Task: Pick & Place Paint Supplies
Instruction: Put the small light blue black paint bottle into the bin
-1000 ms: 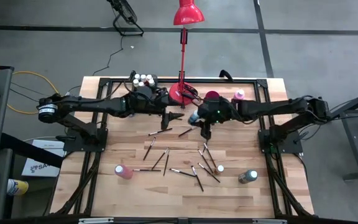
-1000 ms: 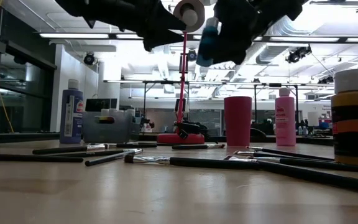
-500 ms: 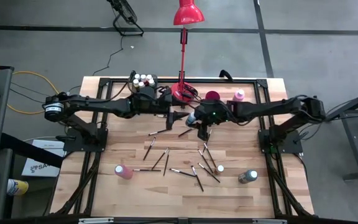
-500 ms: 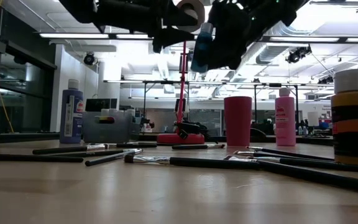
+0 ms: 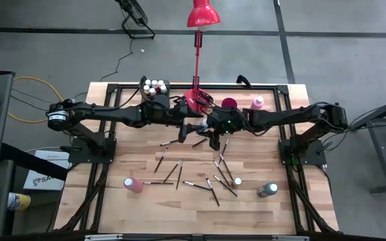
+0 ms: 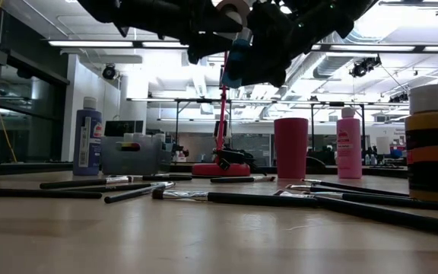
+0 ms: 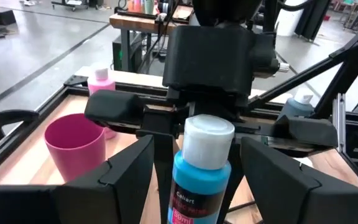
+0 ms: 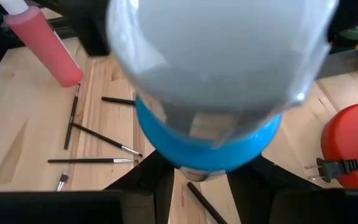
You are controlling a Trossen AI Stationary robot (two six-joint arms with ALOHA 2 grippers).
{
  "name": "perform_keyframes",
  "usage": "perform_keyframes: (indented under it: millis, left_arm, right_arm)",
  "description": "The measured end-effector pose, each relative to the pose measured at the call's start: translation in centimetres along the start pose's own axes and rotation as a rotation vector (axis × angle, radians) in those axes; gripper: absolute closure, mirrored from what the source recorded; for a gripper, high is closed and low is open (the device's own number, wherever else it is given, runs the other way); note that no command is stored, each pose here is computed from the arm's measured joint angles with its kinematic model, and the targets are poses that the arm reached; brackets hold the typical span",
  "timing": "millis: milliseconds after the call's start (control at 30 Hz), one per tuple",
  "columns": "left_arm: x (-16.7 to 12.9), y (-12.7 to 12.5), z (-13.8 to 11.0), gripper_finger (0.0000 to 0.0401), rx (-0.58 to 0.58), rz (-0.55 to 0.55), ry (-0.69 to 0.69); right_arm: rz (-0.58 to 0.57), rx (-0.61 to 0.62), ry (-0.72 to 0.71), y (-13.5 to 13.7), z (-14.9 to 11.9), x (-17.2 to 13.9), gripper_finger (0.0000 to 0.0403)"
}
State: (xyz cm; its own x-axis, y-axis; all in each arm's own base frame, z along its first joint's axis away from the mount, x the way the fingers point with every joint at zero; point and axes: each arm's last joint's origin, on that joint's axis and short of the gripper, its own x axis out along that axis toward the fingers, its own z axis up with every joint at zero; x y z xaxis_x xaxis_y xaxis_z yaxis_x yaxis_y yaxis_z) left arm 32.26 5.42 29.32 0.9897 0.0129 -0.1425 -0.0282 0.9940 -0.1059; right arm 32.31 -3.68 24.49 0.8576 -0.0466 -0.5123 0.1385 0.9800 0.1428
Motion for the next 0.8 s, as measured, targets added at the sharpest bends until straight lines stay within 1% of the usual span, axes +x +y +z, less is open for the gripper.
perform_keyframes:
  millis: [100, 300, 367, 433, 567, 800]
  left_arm:
    - [0.0, 0.0, 0.2, 0.0165, 0.003, -0.001, -0.017]
    - [0.8, 0.2, -0.6, 0.0165, 0.000, 0.000, -0.007]
    - [1.0, 0.3, -0.8, 0.0165, -0.002, 0.000, 0.003]
    - [1.0, 0.2, -0.7, 0.0169, 0.002, -0.001, -0.016]
    - [0.9, 0.2, -0.4, 0.0195, 0.006, -0.006, -0.040]
    - [1.1, 0.2, -0.4, 0.0263, 0.008, -0.012, -0.046]
  right_arm:
    - [-0.001, 0.001, -0.007, -0.1, 0.1, 0.0, 0.0280]
    - [0.004, -0.006, -0.045, 0.0, 0.4, 0.0, 0.0280]
    - [-0.008, -0.005, -0.042, -0.1, 0.4, 0.0, 0.0280]
    - [-0.017, -0.003, -0.044, -0.3, 0.4, 0.0, 0.0280]
    - [-0.012, 0.004, -0.038, -0.5, 0.4, 0.0, 0.0280]
    - [-0.009, 0.004, -0.021, -0.5, 0.1, 0.5, 0.0280]
